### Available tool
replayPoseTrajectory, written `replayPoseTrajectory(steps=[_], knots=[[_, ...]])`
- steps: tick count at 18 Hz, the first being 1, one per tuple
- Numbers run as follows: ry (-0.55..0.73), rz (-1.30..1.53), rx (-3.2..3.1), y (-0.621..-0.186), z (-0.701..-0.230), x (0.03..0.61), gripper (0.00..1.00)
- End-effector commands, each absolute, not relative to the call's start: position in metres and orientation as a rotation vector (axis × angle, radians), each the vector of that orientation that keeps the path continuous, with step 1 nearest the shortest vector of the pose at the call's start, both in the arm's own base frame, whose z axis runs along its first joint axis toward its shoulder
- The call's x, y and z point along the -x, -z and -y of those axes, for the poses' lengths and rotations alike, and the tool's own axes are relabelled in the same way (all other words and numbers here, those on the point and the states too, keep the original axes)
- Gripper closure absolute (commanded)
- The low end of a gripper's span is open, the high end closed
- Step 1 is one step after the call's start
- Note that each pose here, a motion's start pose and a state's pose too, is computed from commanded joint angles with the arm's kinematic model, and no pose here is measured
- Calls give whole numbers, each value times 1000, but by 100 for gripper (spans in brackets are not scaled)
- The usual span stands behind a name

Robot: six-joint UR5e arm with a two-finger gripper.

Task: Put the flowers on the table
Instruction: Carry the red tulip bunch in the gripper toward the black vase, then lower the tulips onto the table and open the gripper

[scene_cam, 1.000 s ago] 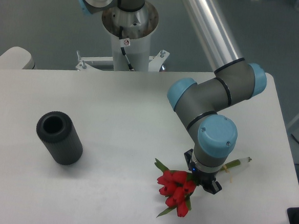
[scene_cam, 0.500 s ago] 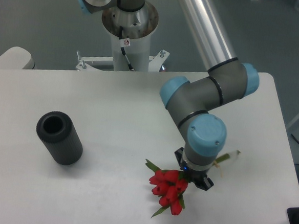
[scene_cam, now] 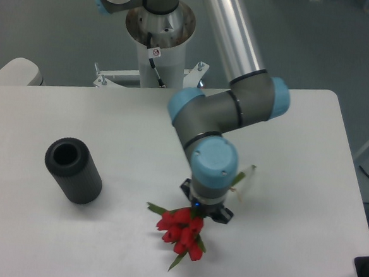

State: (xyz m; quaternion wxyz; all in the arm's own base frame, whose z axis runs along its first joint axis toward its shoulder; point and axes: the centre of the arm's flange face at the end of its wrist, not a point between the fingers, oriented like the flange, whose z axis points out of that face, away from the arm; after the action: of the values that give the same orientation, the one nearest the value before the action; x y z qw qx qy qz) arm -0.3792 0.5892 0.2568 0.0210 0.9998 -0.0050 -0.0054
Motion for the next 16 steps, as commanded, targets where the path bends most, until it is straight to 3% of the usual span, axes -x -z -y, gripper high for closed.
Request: replayPoseTrajectory(steps=[9,14,16], knots=[[60,-90,-3026,-237,-606,325,93],[39,-67,-3012,-227,-600,320,75],[36,-49,-3013,-227,-600,320,57]])
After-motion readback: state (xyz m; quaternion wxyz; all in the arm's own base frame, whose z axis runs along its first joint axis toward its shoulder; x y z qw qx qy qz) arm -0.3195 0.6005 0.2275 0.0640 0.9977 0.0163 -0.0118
